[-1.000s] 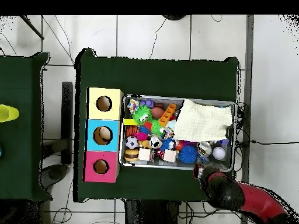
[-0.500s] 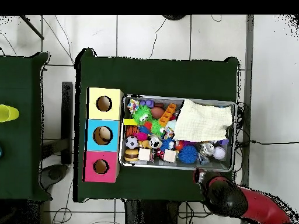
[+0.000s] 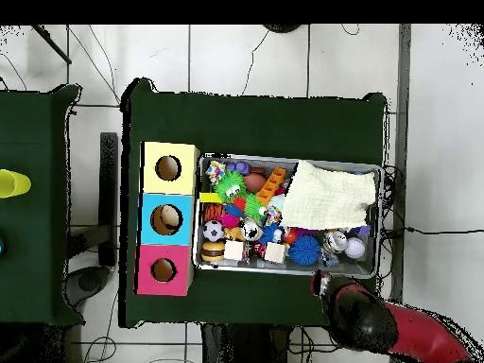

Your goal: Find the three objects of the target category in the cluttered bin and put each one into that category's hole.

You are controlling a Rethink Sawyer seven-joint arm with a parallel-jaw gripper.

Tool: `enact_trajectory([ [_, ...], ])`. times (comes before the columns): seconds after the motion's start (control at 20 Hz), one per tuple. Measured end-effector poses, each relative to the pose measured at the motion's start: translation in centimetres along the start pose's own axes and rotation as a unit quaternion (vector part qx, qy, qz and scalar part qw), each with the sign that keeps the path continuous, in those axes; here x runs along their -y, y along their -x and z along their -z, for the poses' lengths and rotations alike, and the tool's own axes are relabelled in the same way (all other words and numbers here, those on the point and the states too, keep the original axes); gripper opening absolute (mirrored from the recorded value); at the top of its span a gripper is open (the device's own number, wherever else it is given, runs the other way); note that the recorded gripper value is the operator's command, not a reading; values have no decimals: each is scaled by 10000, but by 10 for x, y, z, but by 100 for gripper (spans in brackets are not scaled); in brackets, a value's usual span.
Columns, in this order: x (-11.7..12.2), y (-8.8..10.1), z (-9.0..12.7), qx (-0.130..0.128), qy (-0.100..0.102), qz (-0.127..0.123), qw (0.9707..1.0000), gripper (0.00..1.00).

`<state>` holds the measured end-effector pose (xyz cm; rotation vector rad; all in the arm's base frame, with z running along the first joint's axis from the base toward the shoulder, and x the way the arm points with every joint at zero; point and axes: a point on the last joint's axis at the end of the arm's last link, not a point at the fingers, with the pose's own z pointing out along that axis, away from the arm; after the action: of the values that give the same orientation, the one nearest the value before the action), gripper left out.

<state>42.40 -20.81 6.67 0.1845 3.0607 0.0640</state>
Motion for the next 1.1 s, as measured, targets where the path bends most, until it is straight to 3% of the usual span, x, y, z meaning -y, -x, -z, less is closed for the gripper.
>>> enact_trajectory([
  [0.1,-7,-2,-3,-15,-32,153,9999,0],
  [0.15,-11,-2,-4,-22,-48,230,9997,100],
  [0.35,-19,-10,-10,28,-183,559,9983,100],
  [0.45,-23,-17,-15,104,-343,850,9957,100],
  [0.55,-25,-20,-17,144,-420,974,9943,100],
  [0.6,-26,-23,-20,211,-561,1149,9916,100],
  [0.9,-22,-29,-22,364,-949,1326,9859,100],
  [1.1,-13,-37,-19,410,-1169,1310,9836,100],
])
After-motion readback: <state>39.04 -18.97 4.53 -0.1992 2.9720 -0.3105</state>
